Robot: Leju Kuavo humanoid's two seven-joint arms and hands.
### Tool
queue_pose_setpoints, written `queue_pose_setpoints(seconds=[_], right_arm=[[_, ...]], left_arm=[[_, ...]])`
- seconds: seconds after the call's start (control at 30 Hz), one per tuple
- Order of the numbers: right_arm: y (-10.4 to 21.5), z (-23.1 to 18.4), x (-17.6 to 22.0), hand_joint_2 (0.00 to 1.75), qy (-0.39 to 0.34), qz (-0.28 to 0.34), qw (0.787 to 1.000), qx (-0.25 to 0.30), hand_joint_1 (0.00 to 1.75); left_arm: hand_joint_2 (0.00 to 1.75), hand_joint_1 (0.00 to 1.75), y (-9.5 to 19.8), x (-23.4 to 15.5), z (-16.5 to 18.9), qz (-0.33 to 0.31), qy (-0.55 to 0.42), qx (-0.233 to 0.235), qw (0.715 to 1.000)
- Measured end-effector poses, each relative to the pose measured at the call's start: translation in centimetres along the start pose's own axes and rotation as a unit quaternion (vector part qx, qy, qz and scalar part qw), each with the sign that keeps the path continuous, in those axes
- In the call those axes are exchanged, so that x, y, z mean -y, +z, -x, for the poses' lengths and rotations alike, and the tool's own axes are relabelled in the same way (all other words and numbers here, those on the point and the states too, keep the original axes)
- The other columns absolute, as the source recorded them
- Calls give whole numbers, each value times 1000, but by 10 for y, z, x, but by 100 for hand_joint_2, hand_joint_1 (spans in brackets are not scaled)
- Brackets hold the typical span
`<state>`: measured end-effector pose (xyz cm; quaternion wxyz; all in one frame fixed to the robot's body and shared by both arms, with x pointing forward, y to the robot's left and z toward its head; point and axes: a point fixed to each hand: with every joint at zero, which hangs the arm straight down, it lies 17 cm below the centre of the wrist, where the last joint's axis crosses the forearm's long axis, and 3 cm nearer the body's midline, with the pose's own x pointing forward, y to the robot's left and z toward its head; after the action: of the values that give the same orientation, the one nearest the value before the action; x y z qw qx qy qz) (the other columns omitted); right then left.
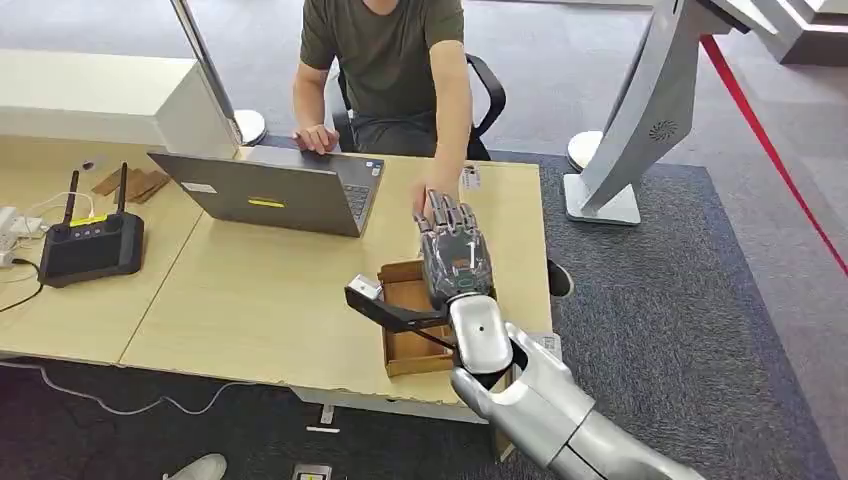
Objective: Pass the card to the sensor for recognition and then transmit it.
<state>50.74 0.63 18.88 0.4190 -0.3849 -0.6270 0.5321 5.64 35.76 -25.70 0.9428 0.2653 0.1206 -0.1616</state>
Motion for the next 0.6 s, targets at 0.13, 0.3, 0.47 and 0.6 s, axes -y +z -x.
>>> queue_pose_setpoints(seconds=[0.13, 0.3, 0.47, 0.6], right_arm=[[0, 1, 0, 175, 3, 1, 1000, -1, 0], [0, 1, 0, 175, 3, 1, 1000, -1, 0], [1, 1, -1, 175, 3, 0, 1000, -1, 0], [1, 2, -1, 175, 4, 0, 1000, -2, 0]], left_arm=[[175, 0, 0, 0, 0, -1, -2, -1, 1000], [175, 0, 0, -1, 0, -2, -3, 0, 1000], [175, 0, 0, -1, -1, -3, -4, 1, 1000], [175, 0, 1, -1, -1, -3, -5, 1, 1000]])
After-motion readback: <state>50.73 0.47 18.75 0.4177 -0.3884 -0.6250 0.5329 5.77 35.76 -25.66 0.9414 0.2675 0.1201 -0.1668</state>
